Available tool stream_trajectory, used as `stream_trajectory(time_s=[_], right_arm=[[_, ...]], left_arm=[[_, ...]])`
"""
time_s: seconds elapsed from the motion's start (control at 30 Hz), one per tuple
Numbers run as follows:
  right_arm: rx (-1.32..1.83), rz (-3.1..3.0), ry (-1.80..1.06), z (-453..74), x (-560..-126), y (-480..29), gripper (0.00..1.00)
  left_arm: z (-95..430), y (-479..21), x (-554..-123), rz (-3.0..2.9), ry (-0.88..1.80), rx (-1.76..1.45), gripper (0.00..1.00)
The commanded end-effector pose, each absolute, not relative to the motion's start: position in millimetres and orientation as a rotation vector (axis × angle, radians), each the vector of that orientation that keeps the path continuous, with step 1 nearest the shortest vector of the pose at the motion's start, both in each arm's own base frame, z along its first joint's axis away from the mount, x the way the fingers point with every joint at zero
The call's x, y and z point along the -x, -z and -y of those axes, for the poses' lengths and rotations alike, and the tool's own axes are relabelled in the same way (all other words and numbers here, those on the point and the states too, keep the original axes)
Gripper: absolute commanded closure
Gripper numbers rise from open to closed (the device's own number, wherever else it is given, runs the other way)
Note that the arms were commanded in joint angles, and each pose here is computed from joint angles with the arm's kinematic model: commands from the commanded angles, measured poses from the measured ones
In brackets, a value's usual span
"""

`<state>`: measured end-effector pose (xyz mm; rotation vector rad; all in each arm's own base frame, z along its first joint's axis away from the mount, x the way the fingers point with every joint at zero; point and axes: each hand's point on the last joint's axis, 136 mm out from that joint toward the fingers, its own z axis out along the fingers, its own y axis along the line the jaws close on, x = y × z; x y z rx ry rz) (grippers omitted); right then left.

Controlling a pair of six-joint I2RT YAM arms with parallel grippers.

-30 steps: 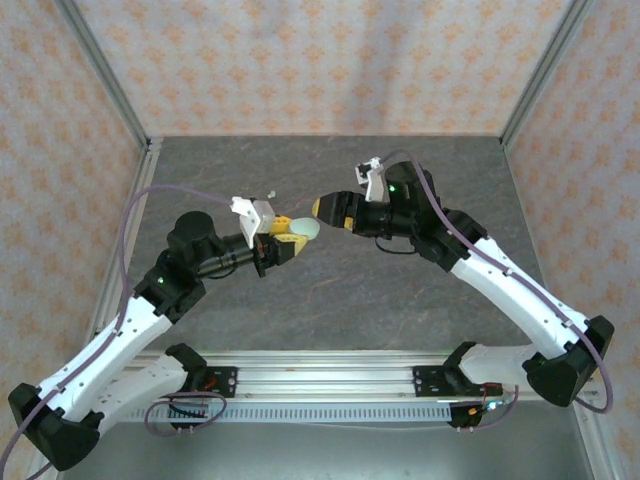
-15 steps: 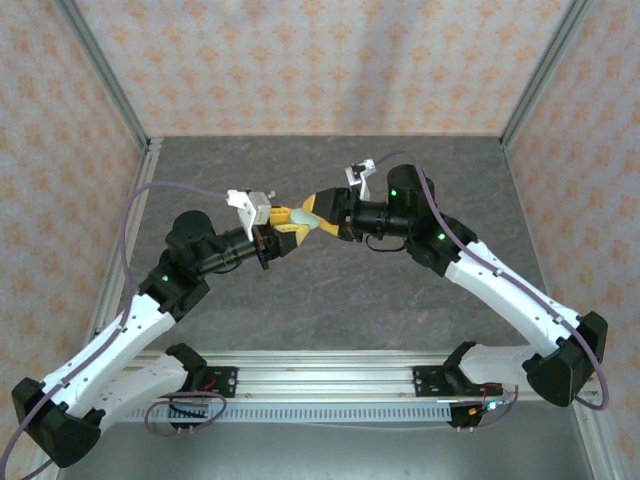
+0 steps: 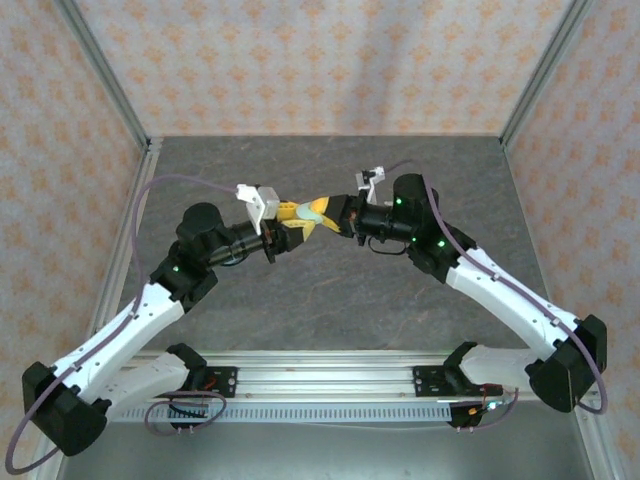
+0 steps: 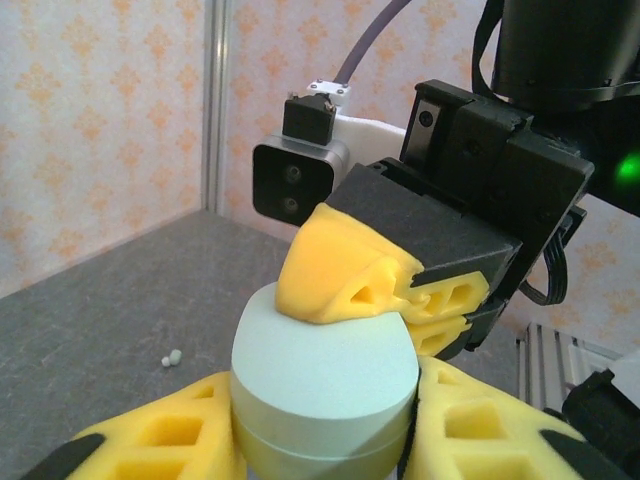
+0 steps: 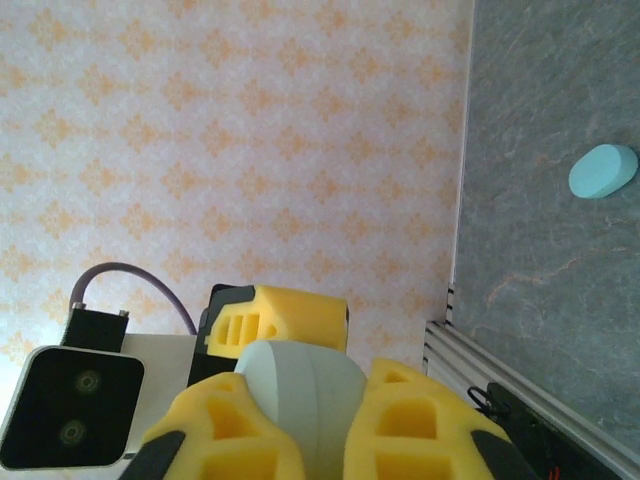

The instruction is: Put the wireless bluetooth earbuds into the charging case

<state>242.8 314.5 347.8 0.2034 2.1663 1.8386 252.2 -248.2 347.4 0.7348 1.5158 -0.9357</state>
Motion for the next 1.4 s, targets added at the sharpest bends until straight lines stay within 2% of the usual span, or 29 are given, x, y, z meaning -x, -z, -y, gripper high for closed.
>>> stream_trajectory(time_s=[0.0, 0.07, 0.17, 0.7, 1.1, 1.3, 1.37], right_arm=[[-0.153, -1.971, -1.979, -313.8, -231.7, -391.9, 1.00], [-0.182, -1.937, -1.972, -309.3, -234.0, -394.3, 1.00], [-0.217, -1.895, -1.949, -300.7, -235.4, -398.9, 1.00], [-0.205, -2.024, -1.770, -290.0, -230.7, -384.0, 1.00], [-0.183, -2.026, -1.790, -292.3, -228.0, -386.8, 1.00], [-0.181, -2.031, -1.793, -293.3, -228.0, -384.5, 1.00], [-0.180, -2.034, -1.794, -293.9, -228.1, -383.6, 1.00]], left_arm=[[258.5, -348.0, -248.9, -1.485, 0.970, -0.812, 0.47], [259.1, -346.5, -251.3, -1.474, 0.979, -0.818, 0.39], [260.6, -346.3, -252.3, -1.451, 1.008, -0.845, 0.34], [270.2, -374.3, -237.1, -1.321, 1.070, -0.989, 0.36], [277.5, -375.3, -242.2, -1.316, 1.106, -1.005, 0.51], [278.0, -374.2, -242.3, -1.318, 1.111, -1.007, 0.68], [278.4, -374.2, -241.8, -1.317, 1.114, -1.007, 0.70]])
